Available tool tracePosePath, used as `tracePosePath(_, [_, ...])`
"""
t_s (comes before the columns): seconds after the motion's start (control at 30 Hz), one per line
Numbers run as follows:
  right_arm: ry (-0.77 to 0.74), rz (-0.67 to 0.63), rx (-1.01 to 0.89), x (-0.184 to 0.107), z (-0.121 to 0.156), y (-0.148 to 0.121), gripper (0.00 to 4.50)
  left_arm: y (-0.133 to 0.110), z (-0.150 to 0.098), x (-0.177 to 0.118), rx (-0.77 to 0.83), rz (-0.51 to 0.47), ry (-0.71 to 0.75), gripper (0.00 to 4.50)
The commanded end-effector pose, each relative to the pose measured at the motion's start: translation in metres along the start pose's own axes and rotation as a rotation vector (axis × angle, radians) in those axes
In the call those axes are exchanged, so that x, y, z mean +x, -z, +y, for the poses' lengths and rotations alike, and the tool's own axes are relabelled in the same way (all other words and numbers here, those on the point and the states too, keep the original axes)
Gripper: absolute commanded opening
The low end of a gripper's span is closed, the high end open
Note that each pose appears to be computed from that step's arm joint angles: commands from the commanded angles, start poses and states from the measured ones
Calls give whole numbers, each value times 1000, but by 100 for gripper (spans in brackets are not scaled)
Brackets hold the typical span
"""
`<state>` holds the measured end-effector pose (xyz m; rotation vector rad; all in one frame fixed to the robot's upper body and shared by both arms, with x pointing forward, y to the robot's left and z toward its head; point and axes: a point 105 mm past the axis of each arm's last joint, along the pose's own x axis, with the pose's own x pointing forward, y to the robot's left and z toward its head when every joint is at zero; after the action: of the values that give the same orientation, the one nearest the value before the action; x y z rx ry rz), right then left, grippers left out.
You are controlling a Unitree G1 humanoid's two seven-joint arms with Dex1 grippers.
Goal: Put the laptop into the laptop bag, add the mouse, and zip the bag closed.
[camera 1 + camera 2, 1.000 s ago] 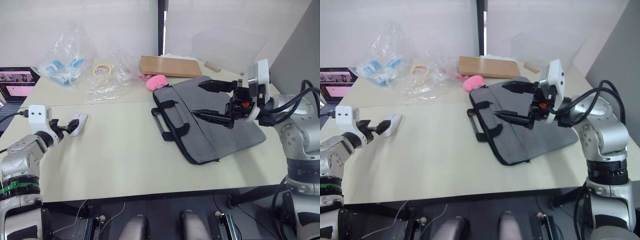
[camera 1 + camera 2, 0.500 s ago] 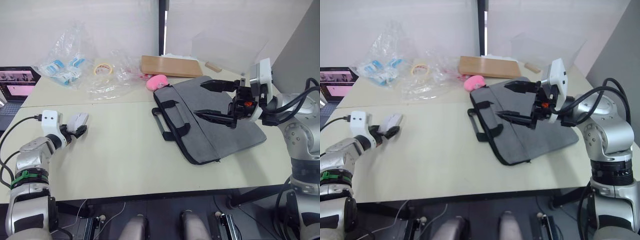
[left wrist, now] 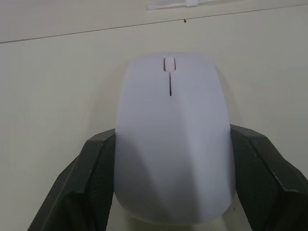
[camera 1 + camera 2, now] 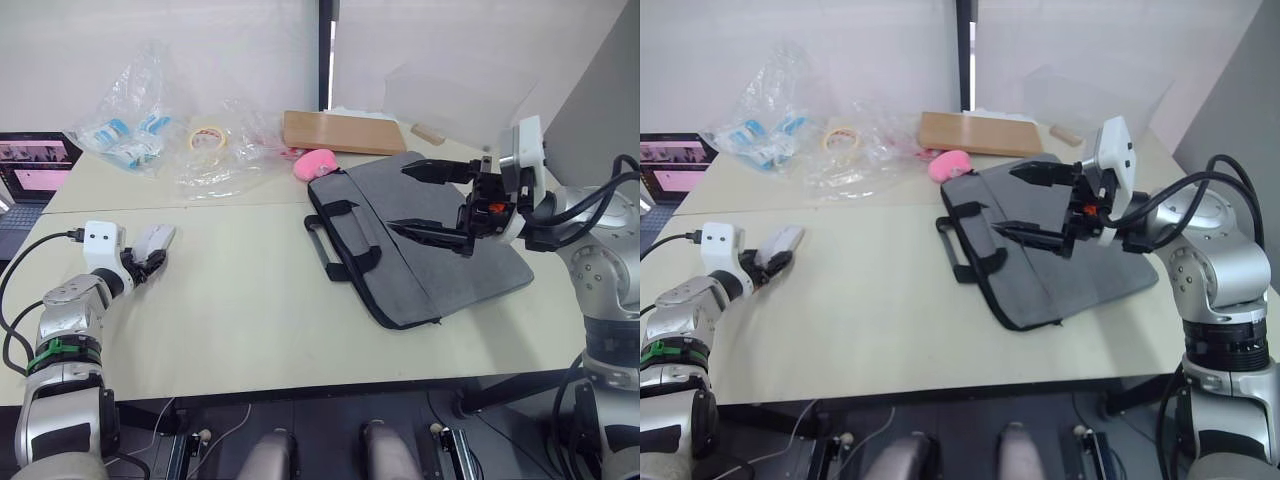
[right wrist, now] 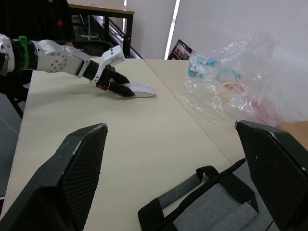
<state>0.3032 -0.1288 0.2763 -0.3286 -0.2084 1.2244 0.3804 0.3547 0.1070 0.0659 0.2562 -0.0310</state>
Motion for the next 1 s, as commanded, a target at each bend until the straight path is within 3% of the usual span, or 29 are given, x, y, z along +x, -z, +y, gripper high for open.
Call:
tracePosePath(0.03, [-1, -8, -32, 1, 3, -8, 450, -13, 5, -1, 8, -39, -13, 283])
tracePosePath(0.13, [22, 2, -13, 6, 2, -4, 450, -18, 6, -2, 4, -59, -12, 283])
tracePosePath(0.27, [99, 102, 43, 20, -4, 17, 450, -39, 7, -9, -28, -172, 6, 283])
tracePosePath(0.37, [279, 158, 163, 34, -13, 42, 450, -52, -5, -21, 23, -236, 100, 283])
tracePosePath(0.5, [391, 252, 90, 56, -3, 69, 450, -66, -28, -44, 99, -294, 239, 283])
tracePosePath(0.7, [433, 344, 12, 75, 4, 98, 450, -54, -60, -58, 178, -229, 374, 283])
tracePosePath(1.0, [479, 457, -73, 83, -1, 129, 450, -47, -65, -63, 159, -217, 371, 283])
